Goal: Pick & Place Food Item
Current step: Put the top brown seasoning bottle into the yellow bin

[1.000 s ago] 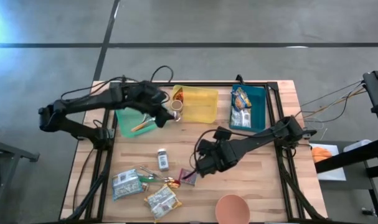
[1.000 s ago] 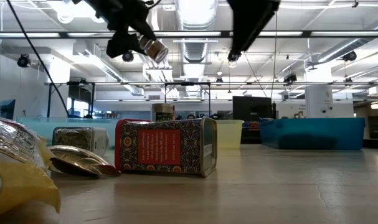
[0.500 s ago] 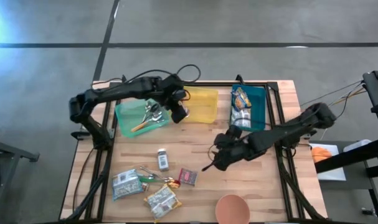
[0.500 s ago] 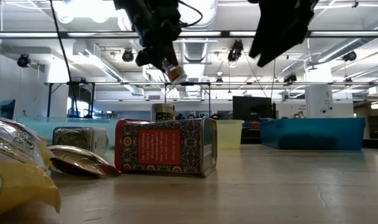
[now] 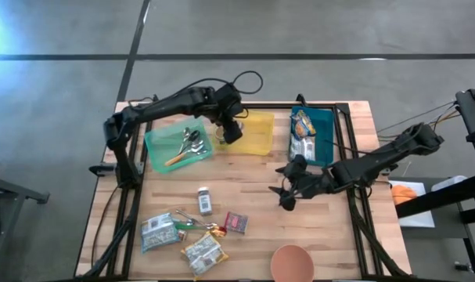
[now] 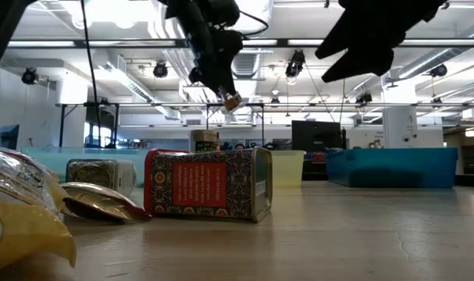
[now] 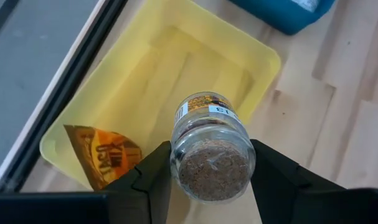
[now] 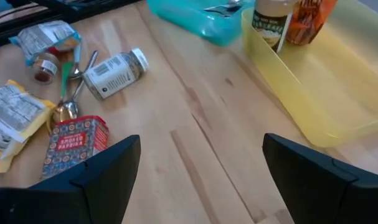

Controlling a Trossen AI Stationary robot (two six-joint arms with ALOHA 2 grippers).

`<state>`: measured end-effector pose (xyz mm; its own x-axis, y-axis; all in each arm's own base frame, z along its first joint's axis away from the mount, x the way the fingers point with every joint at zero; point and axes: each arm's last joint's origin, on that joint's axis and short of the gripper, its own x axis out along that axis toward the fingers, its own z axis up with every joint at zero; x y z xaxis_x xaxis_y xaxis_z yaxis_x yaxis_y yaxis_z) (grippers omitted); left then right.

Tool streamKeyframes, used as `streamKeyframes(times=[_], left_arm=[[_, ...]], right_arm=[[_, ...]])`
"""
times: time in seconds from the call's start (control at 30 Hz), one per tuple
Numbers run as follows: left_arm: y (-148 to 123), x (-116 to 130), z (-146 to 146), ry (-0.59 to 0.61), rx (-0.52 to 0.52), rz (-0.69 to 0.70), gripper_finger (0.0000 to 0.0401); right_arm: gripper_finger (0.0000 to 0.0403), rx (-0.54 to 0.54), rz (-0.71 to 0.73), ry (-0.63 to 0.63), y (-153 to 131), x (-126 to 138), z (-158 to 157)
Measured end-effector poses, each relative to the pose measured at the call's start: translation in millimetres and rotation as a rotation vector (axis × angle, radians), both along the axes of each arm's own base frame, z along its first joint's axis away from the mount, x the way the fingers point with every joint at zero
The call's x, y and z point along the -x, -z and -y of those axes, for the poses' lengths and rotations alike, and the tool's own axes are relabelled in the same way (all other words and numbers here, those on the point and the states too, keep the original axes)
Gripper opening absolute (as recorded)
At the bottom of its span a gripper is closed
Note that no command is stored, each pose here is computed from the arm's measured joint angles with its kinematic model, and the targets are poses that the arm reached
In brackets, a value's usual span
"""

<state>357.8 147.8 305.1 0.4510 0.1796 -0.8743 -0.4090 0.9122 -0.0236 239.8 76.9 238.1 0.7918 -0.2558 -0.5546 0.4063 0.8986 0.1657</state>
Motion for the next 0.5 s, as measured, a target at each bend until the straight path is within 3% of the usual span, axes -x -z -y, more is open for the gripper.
streamKeyframes(times=[0.5], left_arm=[[56.1, -32.3, -35.2, 0.002, -0.033, -0.193, 0.0168]], right_arm=[[0.0336, 0.041, -0.011, -0.012, -0.4, -0.6, 4.1]])
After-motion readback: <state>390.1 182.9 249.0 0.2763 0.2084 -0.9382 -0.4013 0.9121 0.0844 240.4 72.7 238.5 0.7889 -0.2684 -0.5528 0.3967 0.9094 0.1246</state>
